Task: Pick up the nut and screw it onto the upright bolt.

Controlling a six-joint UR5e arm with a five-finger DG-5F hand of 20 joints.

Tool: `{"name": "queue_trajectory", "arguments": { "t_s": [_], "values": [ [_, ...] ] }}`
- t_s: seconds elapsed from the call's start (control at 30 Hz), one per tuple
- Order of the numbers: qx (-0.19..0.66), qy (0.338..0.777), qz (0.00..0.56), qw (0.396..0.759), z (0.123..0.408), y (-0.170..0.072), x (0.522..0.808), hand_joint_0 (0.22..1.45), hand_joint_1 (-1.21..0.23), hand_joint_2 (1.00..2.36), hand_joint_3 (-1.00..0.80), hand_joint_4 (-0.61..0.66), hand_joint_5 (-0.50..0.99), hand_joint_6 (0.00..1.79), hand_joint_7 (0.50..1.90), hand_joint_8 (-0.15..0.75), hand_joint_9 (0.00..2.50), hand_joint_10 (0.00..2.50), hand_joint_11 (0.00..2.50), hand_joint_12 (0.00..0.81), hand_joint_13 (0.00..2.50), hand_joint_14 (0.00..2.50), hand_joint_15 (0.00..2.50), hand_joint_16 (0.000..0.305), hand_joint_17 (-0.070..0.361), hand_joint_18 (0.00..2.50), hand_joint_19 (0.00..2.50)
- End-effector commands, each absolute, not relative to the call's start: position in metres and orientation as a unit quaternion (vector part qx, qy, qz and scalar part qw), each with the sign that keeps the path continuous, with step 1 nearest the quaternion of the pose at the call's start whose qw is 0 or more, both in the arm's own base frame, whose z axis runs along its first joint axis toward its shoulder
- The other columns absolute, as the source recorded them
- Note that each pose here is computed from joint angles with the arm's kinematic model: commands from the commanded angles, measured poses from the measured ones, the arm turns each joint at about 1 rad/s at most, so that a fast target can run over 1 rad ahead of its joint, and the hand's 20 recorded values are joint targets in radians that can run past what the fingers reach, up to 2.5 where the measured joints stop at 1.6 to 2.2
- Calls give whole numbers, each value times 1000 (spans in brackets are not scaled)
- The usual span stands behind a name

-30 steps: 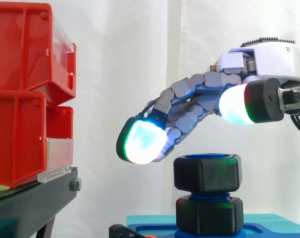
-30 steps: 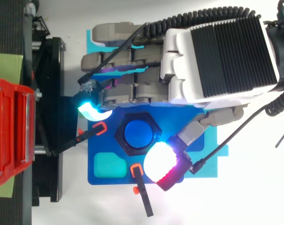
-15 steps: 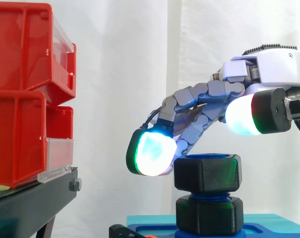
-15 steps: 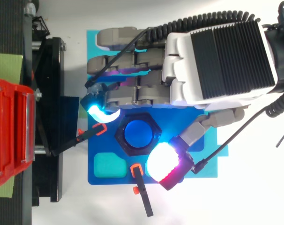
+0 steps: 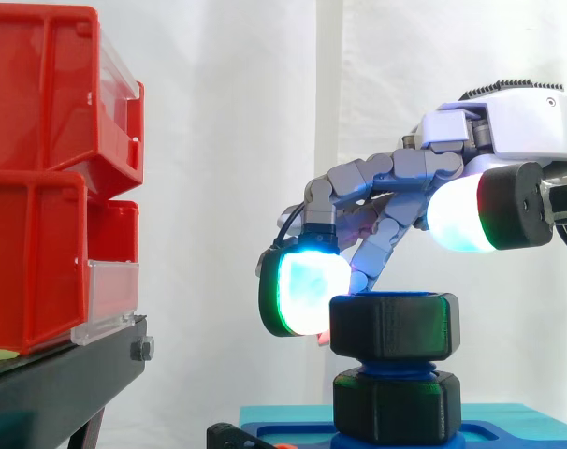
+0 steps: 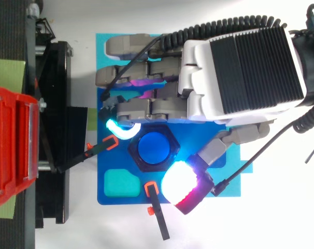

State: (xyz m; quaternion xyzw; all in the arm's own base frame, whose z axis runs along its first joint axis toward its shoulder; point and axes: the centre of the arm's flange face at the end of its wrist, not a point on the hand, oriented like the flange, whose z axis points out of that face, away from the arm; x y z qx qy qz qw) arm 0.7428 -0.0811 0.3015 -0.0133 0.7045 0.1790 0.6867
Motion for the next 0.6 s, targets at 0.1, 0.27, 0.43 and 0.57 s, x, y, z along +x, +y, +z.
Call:
{"name": "queue_trajectory", "arguments": {
  "t_s": [0.1,0.27,0.43,0.57],
  "values": [
    [-13,704,178,688,302,-83,743,498,-298,1000,-500,174,24,502,1417,255,869,0,0,282,439,0,0,27,61,0,0],
    [-10,702,176,690,302,-90,742,507,-311,1000,-500,145,50,500,1476,252,1026,0,0,271,557,0,0,23,53,56,0],
    [-8,702,173,691,302,-95,742,512,-320,1000,-500,126,62,526,1433,245,1149,0,0,256,659,0,0,21,46,191,0],
    [-5,699,168,695,303,-107,741,519,-339,1000,-500,91,84,547,1404,207,1371,0,0,218,855,0,0,15,35,445,0]
  ]
}}
